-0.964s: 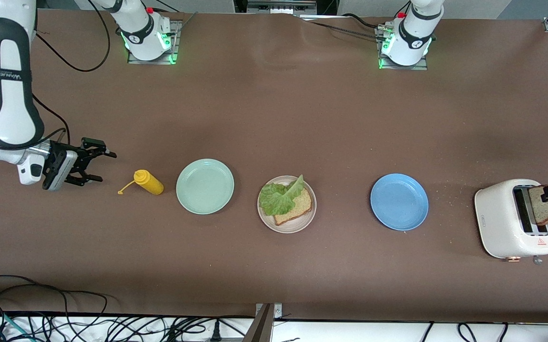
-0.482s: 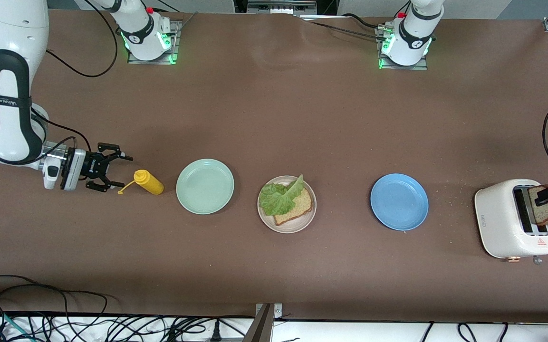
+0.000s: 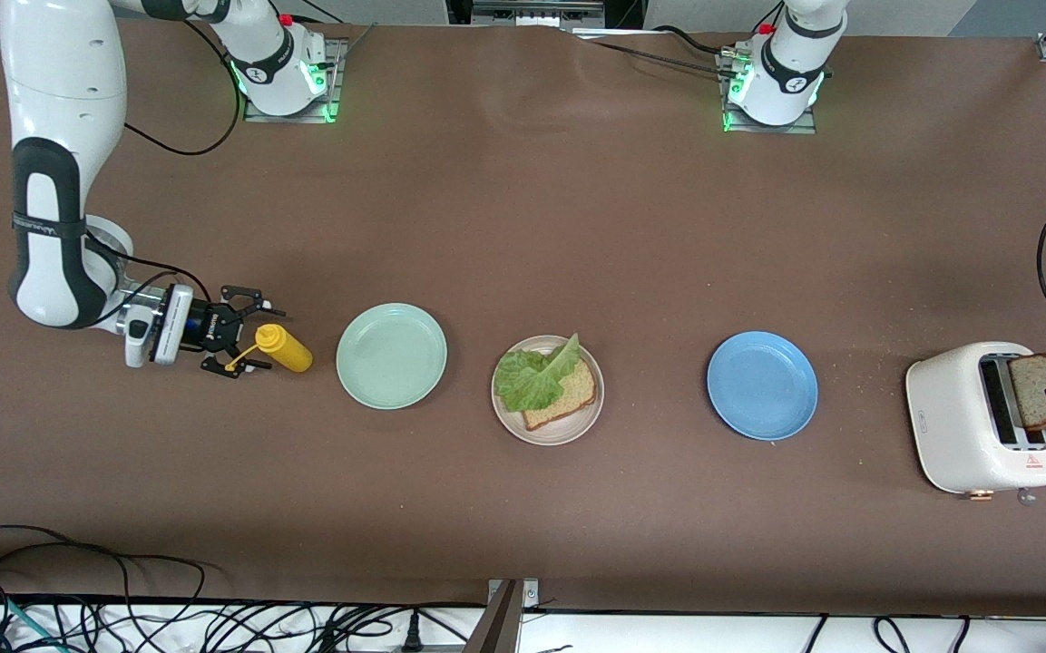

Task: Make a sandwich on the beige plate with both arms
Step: 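Lift the mustard with the right gripper while the left gripper lifts toast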

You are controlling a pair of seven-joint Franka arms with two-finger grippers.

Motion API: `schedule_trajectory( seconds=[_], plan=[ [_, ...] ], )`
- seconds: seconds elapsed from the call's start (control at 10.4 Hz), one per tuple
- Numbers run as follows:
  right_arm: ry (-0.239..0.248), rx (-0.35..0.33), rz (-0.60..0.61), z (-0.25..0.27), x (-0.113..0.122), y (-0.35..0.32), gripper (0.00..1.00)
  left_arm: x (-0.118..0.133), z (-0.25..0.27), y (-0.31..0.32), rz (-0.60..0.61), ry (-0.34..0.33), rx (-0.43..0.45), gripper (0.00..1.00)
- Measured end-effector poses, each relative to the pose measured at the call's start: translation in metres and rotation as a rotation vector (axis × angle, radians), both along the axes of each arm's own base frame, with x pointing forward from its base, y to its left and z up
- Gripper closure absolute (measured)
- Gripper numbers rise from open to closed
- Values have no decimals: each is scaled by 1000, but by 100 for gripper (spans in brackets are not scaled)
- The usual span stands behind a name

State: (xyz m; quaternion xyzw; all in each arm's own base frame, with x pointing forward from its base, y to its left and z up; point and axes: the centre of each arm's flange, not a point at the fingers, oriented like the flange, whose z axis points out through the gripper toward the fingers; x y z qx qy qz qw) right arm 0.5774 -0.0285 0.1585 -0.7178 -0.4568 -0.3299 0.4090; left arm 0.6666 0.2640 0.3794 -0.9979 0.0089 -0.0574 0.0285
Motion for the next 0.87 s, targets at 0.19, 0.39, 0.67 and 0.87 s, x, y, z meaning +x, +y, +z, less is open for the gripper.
schedule_trajectory(
  seconds=[0.19,0.39,0.67,0.87],
  plan=[
    [-19,3,4,1,5,2,15,1,1,0,-1,-2,0,87],
    [-35,0,5,7,11,1,46,5,13,0,0,-27,5,87],
    [-24,-36,46,15,19,0,65,13,49,1,19,-97,-11,87],
    [78,-113,84,39,39,4,69,10,80,-8,13,-110,-5,91]
  ],
)
